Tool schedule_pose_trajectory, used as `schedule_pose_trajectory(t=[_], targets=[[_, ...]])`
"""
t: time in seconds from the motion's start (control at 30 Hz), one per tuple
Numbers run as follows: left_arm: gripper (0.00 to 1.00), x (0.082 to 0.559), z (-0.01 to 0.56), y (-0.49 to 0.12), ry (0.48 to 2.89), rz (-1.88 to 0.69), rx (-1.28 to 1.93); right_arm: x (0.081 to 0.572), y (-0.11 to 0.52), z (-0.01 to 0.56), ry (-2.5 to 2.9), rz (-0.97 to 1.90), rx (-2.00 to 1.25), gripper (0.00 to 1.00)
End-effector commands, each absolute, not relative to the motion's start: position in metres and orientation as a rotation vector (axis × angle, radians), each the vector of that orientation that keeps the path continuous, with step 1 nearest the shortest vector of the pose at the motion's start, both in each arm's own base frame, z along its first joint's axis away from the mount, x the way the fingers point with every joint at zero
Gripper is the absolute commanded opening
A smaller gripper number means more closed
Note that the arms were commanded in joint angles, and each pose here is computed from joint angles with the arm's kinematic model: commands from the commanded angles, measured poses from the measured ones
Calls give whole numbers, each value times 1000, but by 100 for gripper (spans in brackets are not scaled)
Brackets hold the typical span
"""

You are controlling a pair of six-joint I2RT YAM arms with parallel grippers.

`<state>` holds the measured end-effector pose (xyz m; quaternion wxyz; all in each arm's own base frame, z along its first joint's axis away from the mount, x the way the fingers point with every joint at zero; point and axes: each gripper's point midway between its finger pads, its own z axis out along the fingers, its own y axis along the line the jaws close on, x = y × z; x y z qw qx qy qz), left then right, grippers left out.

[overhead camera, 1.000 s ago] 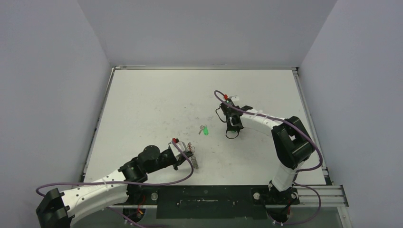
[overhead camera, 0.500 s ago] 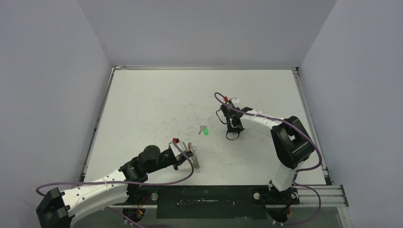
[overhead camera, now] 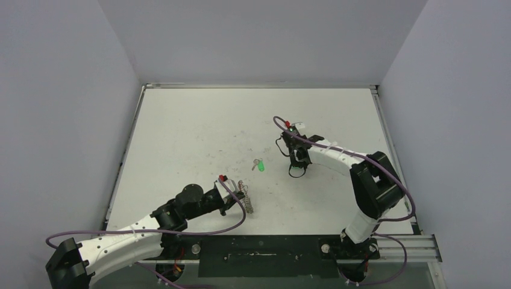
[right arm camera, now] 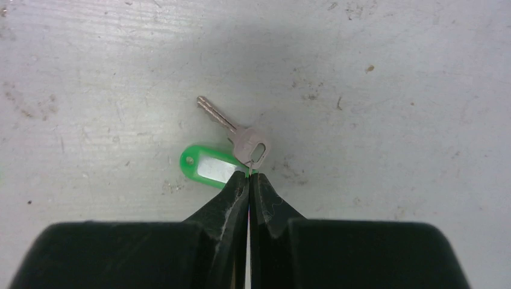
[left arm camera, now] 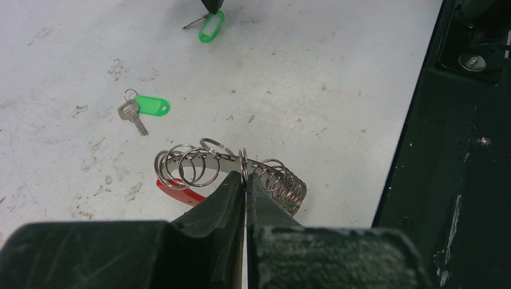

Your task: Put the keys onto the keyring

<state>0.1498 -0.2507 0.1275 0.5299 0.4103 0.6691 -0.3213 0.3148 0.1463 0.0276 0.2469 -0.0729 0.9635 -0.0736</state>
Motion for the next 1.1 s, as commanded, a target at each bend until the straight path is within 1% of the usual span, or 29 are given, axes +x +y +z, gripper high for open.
schedule_pose_trajectory(t=[0.0,0.17,0.27,0.43,0.67,1.07], targets=[[0,150,146,-257,1544,-787,970,330,147,87,2490,-158,-215,0],[0,150,146,-257,1544,-787,970,329,144,118,2412,-119,-250,0],[0,150,146,-257,1544,-786,970,325,147,125,2393,-59,-307,0],[0,150,147,-258,1543,-792,972,315,165,133,2362,111,-451,0],[0,150,150,-259,1539,-800,965,293,205,158,2240,439,-616,0],[0,154,167,-266,1481,-824,928,253,237,163,2129,688,-806,0]])
